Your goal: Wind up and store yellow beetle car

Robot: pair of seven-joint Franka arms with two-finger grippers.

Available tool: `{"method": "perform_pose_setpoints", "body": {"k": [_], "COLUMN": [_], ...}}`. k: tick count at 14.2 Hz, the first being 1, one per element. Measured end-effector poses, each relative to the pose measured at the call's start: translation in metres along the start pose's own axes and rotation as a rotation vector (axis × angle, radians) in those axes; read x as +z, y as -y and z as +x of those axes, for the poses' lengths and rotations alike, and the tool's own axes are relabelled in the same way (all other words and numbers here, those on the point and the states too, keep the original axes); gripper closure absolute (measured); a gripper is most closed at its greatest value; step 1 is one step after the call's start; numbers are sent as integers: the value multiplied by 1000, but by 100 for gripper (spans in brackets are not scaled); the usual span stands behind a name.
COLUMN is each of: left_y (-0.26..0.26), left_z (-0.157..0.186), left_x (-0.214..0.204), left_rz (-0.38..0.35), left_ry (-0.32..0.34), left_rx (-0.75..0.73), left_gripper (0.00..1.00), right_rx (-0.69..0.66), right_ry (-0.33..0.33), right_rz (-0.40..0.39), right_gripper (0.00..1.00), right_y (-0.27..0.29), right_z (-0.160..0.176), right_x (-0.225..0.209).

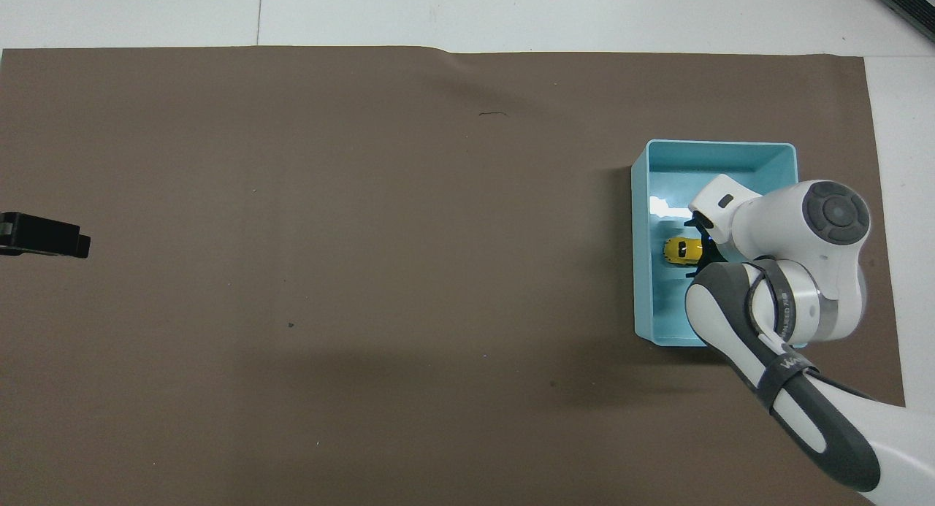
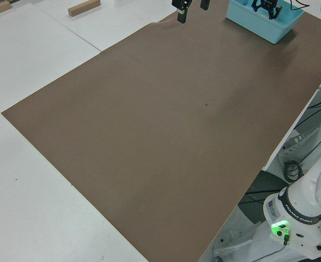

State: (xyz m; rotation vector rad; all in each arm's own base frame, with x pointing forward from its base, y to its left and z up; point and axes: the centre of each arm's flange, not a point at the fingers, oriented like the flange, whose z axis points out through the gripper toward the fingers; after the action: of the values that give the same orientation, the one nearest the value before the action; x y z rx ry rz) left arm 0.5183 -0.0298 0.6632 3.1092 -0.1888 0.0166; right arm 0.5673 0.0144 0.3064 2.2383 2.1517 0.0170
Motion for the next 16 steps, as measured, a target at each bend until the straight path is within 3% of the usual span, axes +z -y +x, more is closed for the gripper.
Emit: {"method": "perform_pose_setpoints", "body": {"k": [5,16], "left_y": [0,0], "left_z": [0,0], "left_x": [0,0], "left_rz": [0,0], "left_ry": [0,0], "left_rx": [0,0], "left_gripper": [0,0], "right_rx": [1,37], "right_ry": [4,15], "right_rz": [5,-29], "right_gripper": [0,0], "right_y": [-10,-41], "right_z": [0,-3], "right_x": [-21,-137]}}
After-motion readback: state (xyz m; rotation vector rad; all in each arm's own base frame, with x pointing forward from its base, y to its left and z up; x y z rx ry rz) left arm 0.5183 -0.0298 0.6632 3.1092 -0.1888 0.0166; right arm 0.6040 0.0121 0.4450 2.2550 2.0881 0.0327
